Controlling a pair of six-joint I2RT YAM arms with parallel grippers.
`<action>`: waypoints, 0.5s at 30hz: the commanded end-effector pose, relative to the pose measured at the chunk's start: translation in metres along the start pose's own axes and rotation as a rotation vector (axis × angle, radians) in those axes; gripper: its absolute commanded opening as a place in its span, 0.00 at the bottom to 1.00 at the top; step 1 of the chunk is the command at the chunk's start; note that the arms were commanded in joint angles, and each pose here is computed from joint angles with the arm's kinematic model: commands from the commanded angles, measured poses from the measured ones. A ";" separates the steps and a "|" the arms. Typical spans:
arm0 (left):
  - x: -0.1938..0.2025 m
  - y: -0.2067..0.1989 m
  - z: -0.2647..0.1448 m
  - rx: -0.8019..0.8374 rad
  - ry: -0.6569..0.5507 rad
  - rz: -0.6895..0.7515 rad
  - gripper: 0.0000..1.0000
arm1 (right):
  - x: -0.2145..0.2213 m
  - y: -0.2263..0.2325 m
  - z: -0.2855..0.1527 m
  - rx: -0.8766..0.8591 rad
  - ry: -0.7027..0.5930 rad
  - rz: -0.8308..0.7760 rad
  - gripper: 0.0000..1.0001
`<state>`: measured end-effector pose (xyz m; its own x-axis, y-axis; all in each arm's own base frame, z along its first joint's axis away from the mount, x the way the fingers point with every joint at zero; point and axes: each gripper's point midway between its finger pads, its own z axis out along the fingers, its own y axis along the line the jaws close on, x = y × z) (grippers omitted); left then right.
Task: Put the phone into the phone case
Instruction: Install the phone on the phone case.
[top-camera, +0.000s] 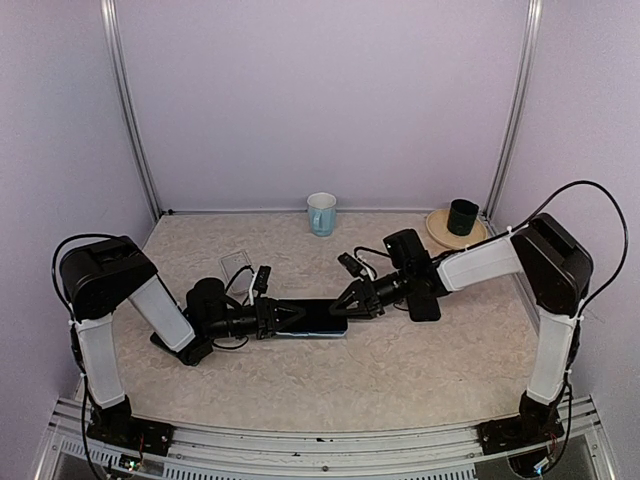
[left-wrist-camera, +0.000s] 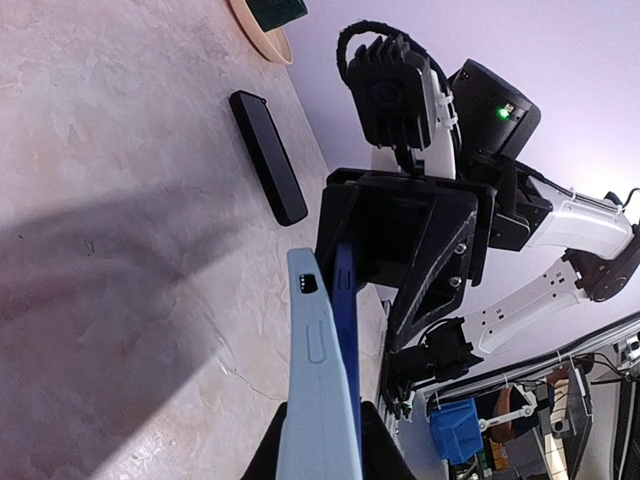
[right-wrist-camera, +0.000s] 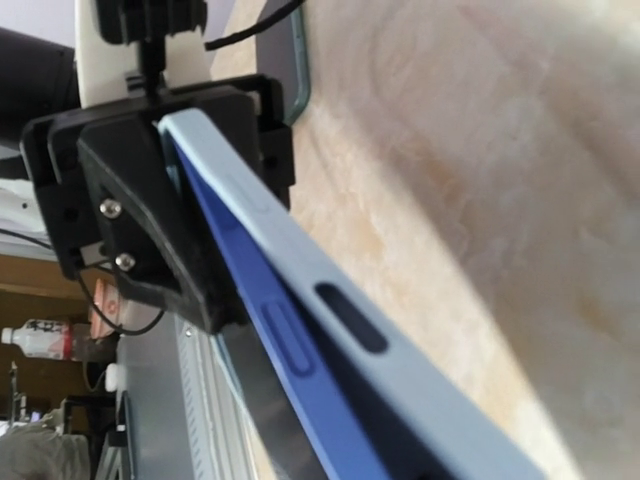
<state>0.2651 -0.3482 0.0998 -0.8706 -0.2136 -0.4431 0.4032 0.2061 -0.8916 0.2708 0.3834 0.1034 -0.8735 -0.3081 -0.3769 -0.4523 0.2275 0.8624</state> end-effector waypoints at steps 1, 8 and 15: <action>-0.004 -0.011 0.001 0.048 -0.008 0.027 0.00 | -0.007 0.010 -0.017 0.027 -0.027 -0.036 0.39; -0.005 -0.016 0.002 0.066 -0.006 0.041 0.00 | -0.014 0.018 -0.037 0.074 -0.061 -0.081 0.41; -0.007 -0.022 0.000 0.075 -0.003 0.075 0.00 | -0.013 0.025 -0.055 0.085 -0.085 -0.122 0.45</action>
<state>0.2622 -0.3501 0.1086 -0.8613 -0.2047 -0.4650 0.4357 0.1731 -0.8833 0.2801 0.3540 0.1298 -0.8557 -0.2718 -0.4404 -0.5090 0.2885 0.8110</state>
